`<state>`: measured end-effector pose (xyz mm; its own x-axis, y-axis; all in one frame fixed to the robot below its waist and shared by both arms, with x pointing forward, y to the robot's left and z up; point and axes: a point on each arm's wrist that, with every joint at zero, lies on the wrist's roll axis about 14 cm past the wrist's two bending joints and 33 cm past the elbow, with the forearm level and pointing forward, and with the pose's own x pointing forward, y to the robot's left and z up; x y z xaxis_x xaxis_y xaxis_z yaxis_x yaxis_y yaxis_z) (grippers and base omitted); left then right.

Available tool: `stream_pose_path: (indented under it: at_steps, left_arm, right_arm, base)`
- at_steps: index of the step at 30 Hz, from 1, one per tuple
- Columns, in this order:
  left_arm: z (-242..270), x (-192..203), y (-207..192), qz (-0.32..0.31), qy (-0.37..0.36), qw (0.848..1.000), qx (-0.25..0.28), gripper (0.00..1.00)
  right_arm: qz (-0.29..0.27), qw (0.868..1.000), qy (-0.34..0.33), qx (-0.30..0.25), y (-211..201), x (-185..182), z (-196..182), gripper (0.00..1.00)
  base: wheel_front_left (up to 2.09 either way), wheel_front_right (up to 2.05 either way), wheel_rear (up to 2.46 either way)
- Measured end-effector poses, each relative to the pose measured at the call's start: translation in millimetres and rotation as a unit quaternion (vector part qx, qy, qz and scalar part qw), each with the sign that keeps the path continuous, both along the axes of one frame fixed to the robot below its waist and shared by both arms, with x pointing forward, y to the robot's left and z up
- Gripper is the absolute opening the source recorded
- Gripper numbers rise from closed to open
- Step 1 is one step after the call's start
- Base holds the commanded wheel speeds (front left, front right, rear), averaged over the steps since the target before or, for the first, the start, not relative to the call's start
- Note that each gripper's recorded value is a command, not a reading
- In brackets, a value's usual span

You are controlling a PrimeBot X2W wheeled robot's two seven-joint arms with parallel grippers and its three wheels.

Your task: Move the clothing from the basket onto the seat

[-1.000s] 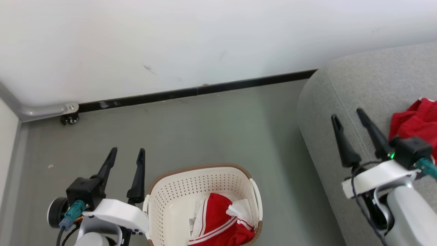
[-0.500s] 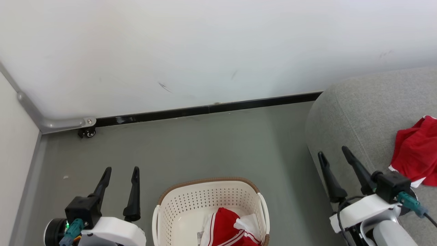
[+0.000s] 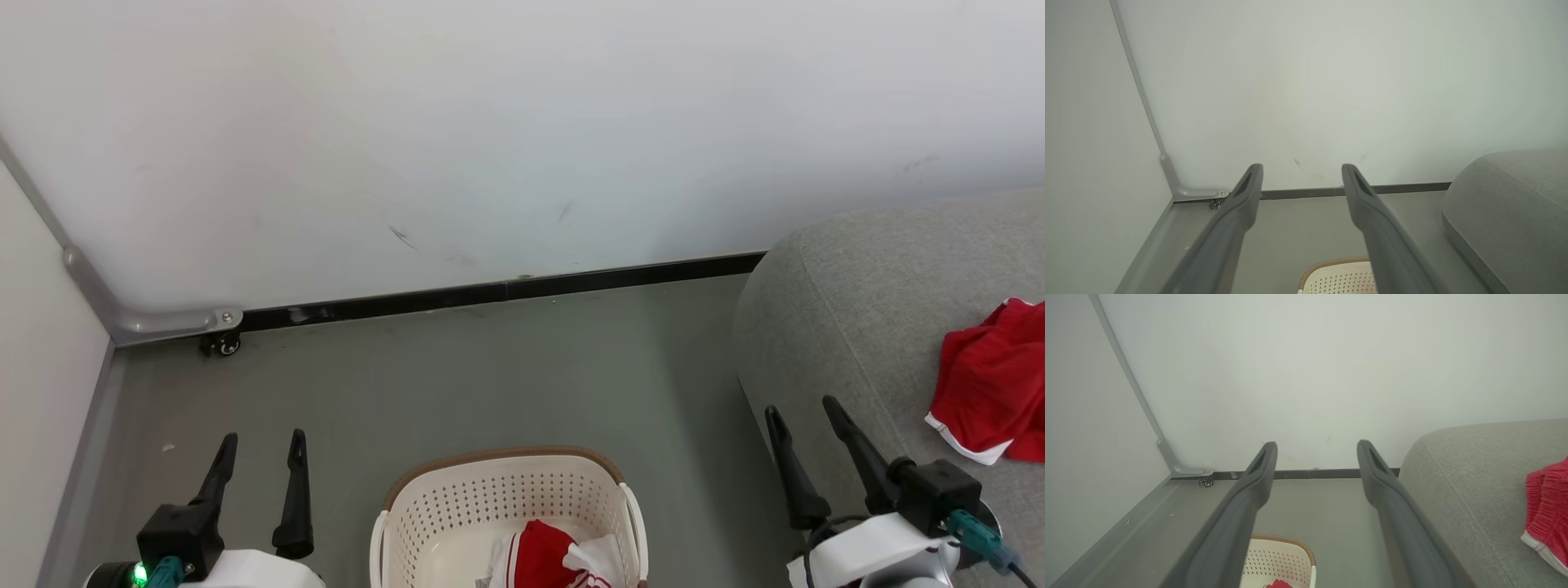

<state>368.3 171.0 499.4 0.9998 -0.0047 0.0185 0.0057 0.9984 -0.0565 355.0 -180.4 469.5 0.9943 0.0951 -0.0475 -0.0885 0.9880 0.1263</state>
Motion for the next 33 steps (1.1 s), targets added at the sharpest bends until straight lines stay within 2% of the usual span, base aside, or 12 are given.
stream_pose_path:
  at_steps: [13, 33]
  left_arm:
    - [-3.2, -8.2, -0.8, -0.002, 0.002, 1.0, 0.009, 1.0]
    - [2.0, -5.7, -5.9, -0.005, -0.007, 1.0, 0.005, 1.0]
  right_arm:
    - [-0.015, 1.0, 0.011, -0.001, -0.5, -18.9, -10.1, 1.0]
    - [-0.021, 1.0, 0.0, -0.008, -1.3, -20.5, -2.7, 1.0]
  base:
    - [0.0, 0.0, 0.0]
    - [0.0, 0.0, 0.0]
